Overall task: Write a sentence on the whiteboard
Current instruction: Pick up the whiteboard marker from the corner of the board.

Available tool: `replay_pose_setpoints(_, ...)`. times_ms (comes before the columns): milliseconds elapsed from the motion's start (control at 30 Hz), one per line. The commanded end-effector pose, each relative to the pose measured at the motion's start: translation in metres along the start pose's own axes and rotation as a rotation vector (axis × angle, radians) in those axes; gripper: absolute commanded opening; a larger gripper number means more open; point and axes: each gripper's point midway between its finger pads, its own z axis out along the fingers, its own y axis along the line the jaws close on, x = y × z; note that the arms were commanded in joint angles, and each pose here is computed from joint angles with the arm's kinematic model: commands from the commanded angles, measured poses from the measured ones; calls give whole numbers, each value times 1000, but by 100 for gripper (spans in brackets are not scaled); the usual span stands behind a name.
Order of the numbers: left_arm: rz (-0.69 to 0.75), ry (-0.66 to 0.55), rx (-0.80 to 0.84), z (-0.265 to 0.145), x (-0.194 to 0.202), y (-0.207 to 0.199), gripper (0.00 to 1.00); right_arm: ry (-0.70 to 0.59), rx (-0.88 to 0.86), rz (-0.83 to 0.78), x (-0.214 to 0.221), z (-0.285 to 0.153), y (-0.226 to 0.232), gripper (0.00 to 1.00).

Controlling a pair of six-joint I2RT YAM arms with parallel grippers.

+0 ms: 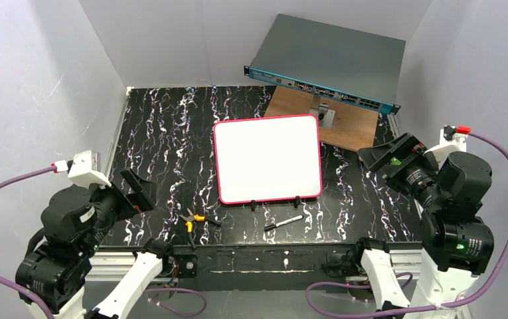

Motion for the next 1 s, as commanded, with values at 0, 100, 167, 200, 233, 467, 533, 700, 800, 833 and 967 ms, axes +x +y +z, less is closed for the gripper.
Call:
replay_pose_setpoints(0,-3,-44,-7,0,-7,2,99,13,-8,-39,5,-6,0,98)
replay_pose_setpoints(100,-16,4,-15,4,-1,1,99,40,-4,-18,12,-3,-3,98)
replay_pose_setpoints(167,-23,34,-21,7,3,0,99,58,1,2,16,0,-6,99)
replay_pose_setpoints(200,-22,46,-12,9,5,-2,99,67,5,12,19,2,-8,98)
replay_pose_setpoints(233,-20,54,9,10,7,-6,99,75,10,23,21,4,-10,98)
replay_pose_setpoints(467,114,24,396,11,18,-62,99,100,73,114,32,11,-25,98)
replay_pose_setpoints(533,154,134,490,20,35,-78,99,106,98,135,36,11,-31,98)
replay_pose_setpoints(700,189,249,490,46,45,-84,99,122,124,138,43,10,-38,98)
replay_pose_setpoints(800,190,272,533,59,47,-94,99,143,138,142,49,13,-44,98)
replay_pose_setpoints(833,191,288,559,62,51,-99,99,151,143,148,51,14,-45,98)
replay_pose_setpoints(967,216,355,592,79,68,-106,99,174,159,181,56,18,-49,99)
